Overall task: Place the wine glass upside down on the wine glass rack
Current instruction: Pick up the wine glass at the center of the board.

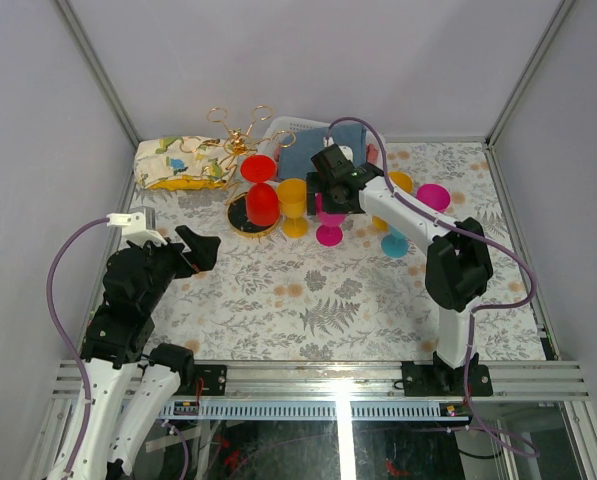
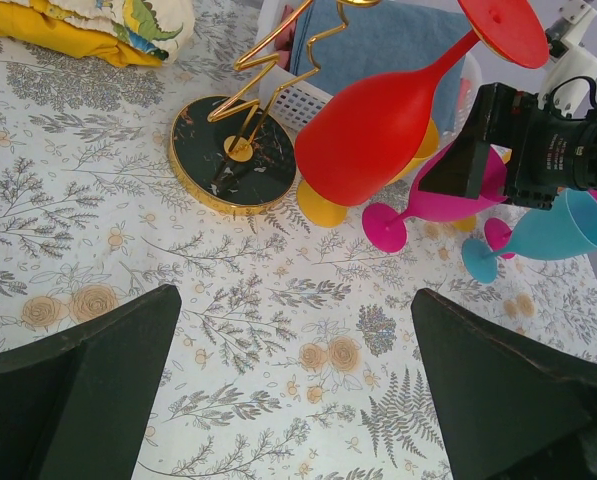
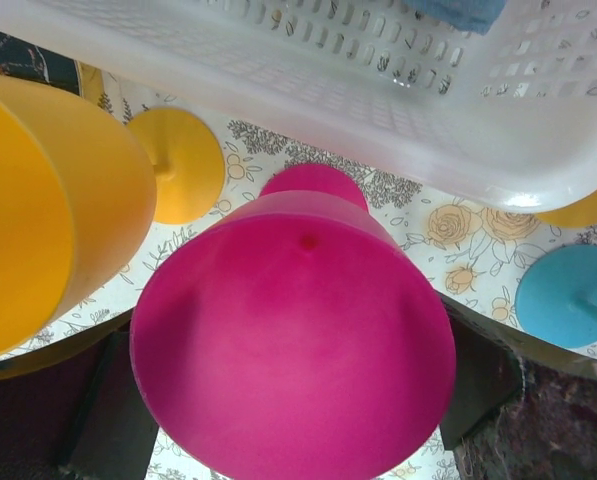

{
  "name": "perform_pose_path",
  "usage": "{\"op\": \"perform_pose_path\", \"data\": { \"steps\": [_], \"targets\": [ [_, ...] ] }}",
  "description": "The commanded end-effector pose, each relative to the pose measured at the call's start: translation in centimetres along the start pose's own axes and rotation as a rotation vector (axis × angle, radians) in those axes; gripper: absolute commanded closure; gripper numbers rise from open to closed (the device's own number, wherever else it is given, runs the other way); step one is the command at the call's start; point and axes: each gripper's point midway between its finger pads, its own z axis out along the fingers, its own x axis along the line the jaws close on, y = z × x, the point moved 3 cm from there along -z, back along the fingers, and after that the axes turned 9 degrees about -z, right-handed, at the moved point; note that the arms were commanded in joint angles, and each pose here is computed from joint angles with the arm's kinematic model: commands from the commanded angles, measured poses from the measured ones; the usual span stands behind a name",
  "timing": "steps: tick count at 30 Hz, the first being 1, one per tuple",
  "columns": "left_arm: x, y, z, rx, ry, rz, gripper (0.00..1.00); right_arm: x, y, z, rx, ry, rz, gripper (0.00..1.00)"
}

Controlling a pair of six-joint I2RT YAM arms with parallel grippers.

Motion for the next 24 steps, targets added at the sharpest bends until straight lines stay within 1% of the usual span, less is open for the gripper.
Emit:
{"op": "perform_pose_path", "data": {
  "steps": [1,3,11,13,19,22,24],
  "targets": [
    [-0.5,0.9,0.0,-0.045,-0.035,0.022,0.00,-0.5,3.2,-2.3,-0.141,0.001,0.006,0.01],
    [-0.5,0.9,0.0,-0.047,-0.031,0.022,0.00,-0.2,3.6,-2.4,-0.158,0.020,0.009,0.01],
    [-0.5,0.9,0.0,-0.050,-0.030,0.022,0.00,-0.2,3.3,-1.9,-0.147,0.018,-0.003,0.00],
    [-0.4,1.0,0.0,-0.052,-0.027,0.020,0.00,-0.4,3.1,-1.8,-0.138,0.003,-0.010,0.02],
    [-0.2,0.8,0.2,-0.056,-0.016,0.008,0.00,-1.6,2.6,-2.2,-0.138,-0.054,-0.037,0.20],
    [0.1,0.7,0.5,-0.062,-0.002,-0.011,0.00,-1.9,2.6,-3.2,-0.151,-0.049,-0.052,0.25],
    [0.1,0.5,0.4,-0.051,-0.005,-0.008,0.00,-2.1,1.6,-3.4,-0.136,-0.045,-0.072,0.27]
  ]
}}
